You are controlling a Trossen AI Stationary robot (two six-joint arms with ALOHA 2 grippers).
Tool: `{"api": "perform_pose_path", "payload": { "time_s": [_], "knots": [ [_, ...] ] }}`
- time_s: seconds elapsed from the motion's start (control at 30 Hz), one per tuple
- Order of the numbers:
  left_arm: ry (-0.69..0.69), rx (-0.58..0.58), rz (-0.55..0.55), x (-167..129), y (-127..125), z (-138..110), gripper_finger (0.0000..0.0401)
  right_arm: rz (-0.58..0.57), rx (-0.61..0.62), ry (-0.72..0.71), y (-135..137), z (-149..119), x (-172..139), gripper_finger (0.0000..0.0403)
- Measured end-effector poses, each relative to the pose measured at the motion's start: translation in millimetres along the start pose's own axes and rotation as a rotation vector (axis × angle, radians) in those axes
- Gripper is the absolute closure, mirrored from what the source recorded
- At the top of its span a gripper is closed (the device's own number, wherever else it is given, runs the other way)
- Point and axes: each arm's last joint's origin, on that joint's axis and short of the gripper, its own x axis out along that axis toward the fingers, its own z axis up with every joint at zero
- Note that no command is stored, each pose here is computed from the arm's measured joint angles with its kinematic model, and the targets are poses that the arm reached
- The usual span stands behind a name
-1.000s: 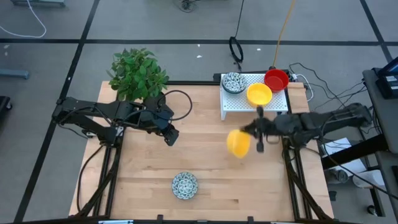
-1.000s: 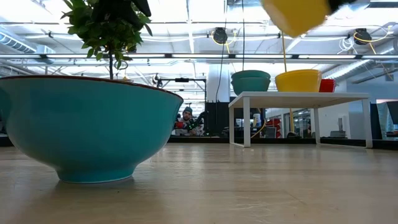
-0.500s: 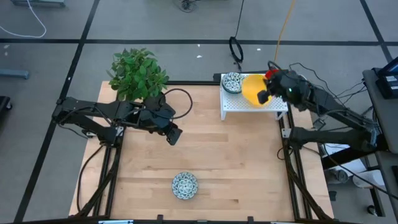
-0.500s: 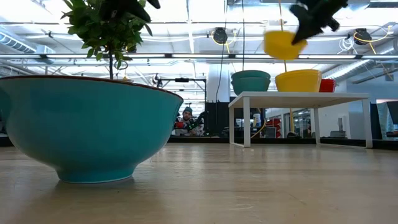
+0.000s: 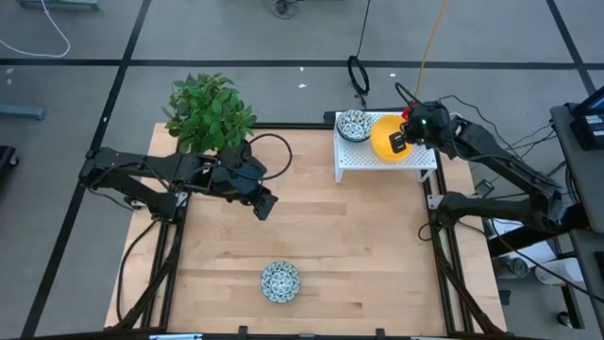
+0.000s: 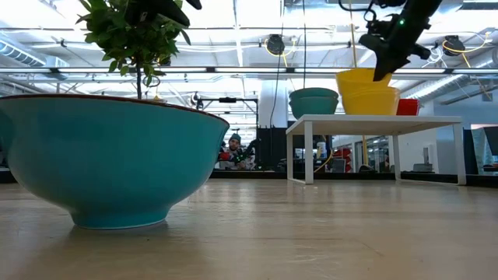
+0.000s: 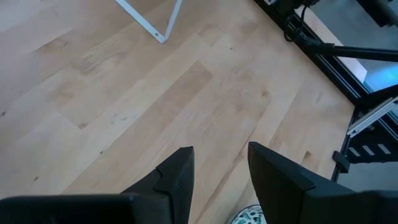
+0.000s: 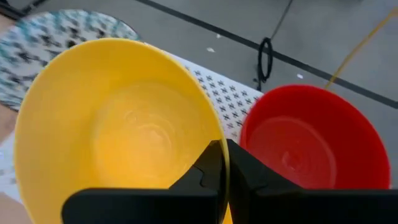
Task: Pick & Place Mini bowls
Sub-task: Stack the yellow bowl on the yellow bowl on the shelf, then stack the blue bowl on the blue bowl on the shelf
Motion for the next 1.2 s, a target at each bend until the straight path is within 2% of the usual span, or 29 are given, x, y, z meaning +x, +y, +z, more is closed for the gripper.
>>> {"api": "perform_pose_path", "payload": {
  "time_s": [0.47,0.73,0.9,1.0,1.1,1.2],
  "knots": [
    [0.003,0.024,0.002,0.0,0.2,-0.2,0.0249,-0.041,-0.049,0.08,-2.3,-3.1,9.9,0.04],
    [0.002,0.014,0.002,0.0,0.2,-0.2,0.0249,-0.034,-0.12,0.063,-2.0,-1.5,9.4,0.0357],
    [0.002,-0.015,0.001,0.0,0.2,-0.2,0.0249,-0.018,-0.153,-0.019,-3.1,3.6,2.9,0.0322],
    [0.008,-0.053,-0.005,-0.5,-1.7,-2.2,0.0249,0.001,-0.127,-0.111,-5.3,8.4,-6.5,0.0304],
    [0.035,-0.067,-0.004,6.0,-7.5,-8.5,0.0249,0.055,-0.097,-0.189,-7.2,11.5,-17.1,0.0291],
    [0.119,-0.074,-0.03,15.9,-17.4,-21.5,0.0249,0.137,-0.085,-0.242,-7.9,12.4,-26.7,0.0283]
  ]
}}
